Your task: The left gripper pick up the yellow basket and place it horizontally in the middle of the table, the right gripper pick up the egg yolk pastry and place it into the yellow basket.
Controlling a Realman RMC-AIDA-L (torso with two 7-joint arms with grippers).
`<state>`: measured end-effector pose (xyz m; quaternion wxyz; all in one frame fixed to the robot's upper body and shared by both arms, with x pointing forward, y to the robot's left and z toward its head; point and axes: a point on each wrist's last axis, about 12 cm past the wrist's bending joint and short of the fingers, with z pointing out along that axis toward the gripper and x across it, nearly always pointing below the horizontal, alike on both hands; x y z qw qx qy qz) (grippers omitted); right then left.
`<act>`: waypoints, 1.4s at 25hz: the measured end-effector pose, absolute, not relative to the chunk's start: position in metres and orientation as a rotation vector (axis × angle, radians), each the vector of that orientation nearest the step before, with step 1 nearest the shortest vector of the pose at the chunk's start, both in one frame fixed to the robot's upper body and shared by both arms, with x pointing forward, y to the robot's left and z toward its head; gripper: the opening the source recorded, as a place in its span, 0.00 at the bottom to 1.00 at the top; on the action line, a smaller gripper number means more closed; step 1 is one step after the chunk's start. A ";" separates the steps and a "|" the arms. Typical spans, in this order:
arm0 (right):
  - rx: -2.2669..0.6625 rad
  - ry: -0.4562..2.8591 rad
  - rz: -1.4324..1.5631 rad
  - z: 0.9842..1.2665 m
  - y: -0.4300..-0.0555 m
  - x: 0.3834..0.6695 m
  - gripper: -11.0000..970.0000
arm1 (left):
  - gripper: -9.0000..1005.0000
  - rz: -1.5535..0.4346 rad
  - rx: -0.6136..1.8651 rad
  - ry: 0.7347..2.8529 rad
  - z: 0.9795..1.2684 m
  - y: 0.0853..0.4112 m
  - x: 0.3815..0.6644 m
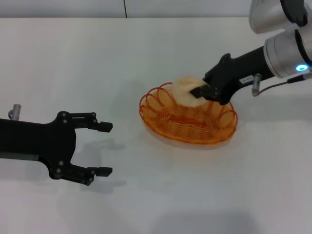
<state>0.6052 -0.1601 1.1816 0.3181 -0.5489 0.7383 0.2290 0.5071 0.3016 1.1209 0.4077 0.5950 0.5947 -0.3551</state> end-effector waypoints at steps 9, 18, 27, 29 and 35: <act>-1.444 1.912 0.628 1.177 -0.156 0.603 0.07 | 0.86 -0.894 1.503 1.499 1.121 0.302 0.507; -1.448 1.914 0.635 1.172 -0.158 0.600 0.43 | 0.86 -0.897 1.498 1.501 1.120 0.302 0.506; -1.426 1.815 0.731 1.164 -0.205 0.578 0.64 | 0.86 -0.890 1.484 1.510 1.119 0.306 0.505; -1.397 1.786 0.752 1.160 -0.222 0.571 0.66 | 0.86 -0.887 1.484 1.508 1.119 0.306 0.505; -1.344 1.685 0.826 1.155 -0.263 0.549 0.71 | 0.86 -0.879 1.471 1.508 1.119 0.308 0.505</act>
